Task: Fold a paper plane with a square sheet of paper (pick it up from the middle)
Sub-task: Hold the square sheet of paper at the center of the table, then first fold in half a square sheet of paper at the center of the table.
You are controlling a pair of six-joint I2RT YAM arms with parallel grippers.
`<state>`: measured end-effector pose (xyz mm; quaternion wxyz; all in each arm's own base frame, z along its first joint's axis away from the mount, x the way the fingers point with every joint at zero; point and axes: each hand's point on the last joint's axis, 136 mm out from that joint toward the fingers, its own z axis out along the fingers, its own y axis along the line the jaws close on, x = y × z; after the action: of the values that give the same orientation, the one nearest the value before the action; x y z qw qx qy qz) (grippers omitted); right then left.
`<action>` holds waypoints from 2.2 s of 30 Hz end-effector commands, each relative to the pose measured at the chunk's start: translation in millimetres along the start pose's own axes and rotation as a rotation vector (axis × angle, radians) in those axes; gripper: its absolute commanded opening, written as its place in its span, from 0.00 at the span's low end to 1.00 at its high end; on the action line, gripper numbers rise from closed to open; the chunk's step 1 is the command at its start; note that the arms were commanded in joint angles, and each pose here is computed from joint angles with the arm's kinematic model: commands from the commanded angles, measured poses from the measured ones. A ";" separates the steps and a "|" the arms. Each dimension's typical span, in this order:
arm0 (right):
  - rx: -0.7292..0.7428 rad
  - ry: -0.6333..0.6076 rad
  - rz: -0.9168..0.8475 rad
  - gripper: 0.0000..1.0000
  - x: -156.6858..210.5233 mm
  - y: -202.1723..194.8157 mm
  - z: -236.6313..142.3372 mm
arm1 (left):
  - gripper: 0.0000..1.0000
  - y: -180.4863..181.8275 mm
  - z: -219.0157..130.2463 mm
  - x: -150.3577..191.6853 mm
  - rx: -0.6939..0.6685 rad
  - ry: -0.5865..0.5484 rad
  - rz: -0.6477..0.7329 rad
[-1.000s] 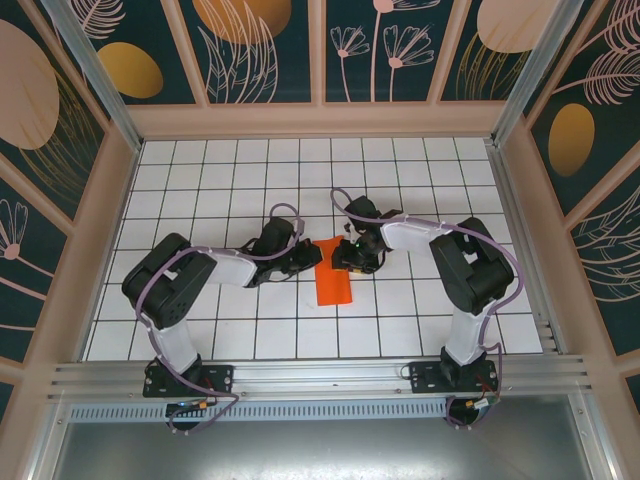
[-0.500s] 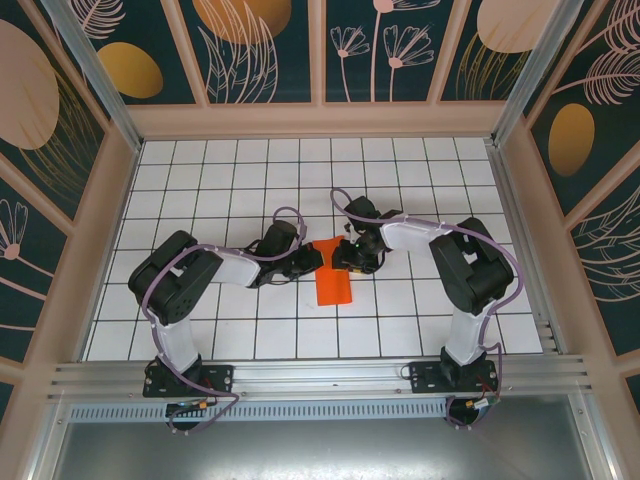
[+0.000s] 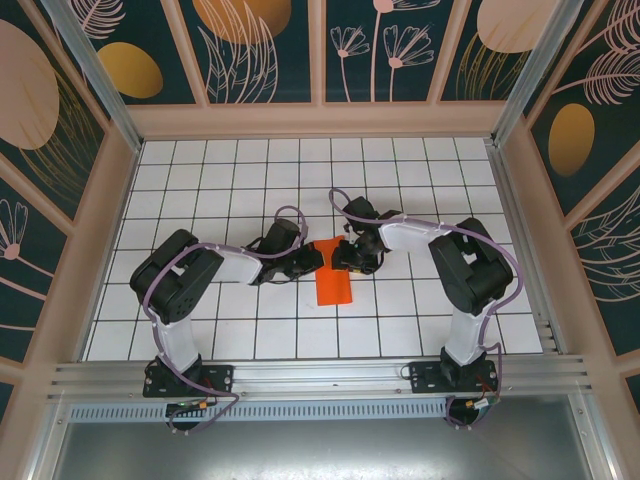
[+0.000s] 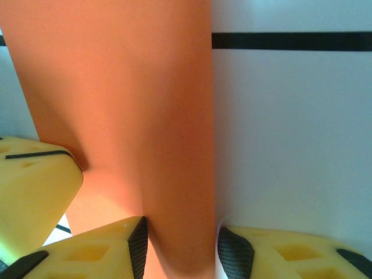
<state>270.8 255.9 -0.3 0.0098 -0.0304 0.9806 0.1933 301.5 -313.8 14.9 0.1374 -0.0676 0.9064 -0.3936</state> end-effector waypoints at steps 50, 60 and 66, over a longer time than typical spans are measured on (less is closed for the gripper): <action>-0.207 -0.129 0.006 0.00 -8.9 23.4 1.5 | 0.00 123.5 2.5 55.7 -0.415 0.116 -0.116; -0.135 -0.101 0.049 0.00 10.8 -22.6 6.5 | 0.00 137.1 -2.1 62.0 -0.474 0.128 -0.132; -0.100 -0.095 0.132 0.01 33.4 -60.7 -1.8 | 0.00 140.8 -3.9 63.3 -0.487 0.126 -0.138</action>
<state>276.4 248.4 14.0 0.0982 -0.0001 0.9397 0.3277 301.1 -311.6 7.1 0.1341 -0.0767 0.9104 -0.3839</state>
